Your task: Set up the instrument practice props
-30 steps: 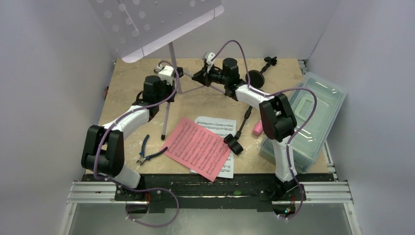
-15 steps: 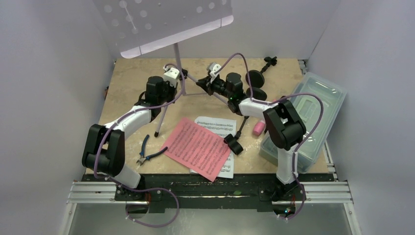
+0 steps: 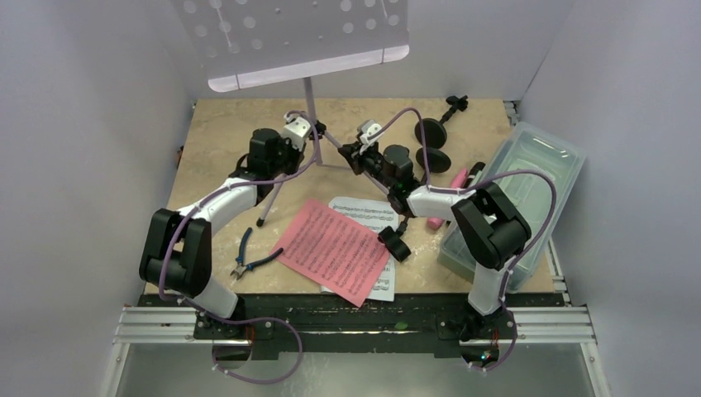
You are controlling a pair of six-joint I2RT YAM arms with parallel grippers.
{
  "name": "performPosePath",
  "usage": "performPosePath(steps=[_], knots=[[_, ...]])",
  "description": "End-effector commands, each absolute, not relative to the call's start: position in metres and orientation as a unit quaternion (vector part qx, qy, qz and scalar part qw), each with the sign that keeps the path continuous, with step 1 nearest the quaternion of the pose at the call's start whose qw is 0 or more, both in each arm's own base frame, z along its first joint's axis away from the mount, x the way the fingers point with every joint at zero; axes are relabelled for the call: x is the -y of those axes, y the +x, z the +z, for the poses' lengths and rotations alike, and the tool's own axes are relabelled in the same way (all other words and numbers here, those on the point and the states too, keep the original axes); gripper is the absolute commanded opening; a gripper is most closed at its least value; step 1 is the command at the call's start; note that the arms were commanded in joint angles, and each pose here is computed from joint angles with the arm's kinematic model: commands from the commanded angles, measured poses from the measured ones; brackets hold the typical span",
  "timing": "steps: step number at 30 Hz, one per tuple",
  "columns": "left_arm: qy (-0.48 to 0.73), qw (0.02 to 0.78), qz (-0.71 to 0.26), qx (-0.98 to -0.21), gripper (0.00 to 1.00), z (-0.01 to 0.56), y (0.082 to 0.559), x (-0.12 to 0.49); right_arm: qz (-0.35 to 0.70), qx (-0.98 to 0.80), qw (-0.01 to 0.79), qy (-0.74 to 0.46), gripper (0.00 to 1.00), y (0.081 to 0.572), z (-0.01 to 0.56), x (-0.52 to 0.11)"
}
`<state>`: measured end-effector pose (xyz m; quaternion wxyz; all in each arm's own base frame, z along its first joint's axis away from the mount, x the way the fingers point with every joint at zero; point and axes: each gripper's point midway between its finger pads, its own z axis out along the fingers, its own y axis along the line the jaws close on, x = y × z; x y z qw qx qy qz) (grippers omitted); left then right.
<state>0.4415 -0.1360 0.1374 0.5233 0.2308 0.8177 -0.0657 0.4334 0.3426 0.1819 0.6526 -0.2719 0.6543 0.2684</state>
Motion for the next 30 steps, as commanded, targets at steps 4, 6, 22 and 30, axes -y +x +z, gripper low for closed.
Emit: performPosePath(steps=[4, 6, 22, 30], knots=[[0.167, 0.400, -0.009, -0.901, 0.00, 0.053, 0.415, 0.095, 0.296, -0.747, 0.536, -0.260, 0.00, 0.371, 0.115, -0.334], [0.166, 0.399, -0.017, -0.901, 0.00, 0.052, 0.416, 0.098, 0.292, -0.750, 0.533, -0.260, 0.00, 0.368, 0.112, -0.331], [0.103, 0.384, -0.082, -0.914, 0.66, 0.099, 0.395, 0.111, 0.289, -0.752, 0.539, -0.245, 0.00, 0.389, 0.137, -0.342], [0.072, 0.423, -0.162, -0.888, 0.80, 0.169, 0.338, 0.118, 0.269, -0.769, 0.526, -0.244, 0.03, 0.395, 0.144, -0.339]])
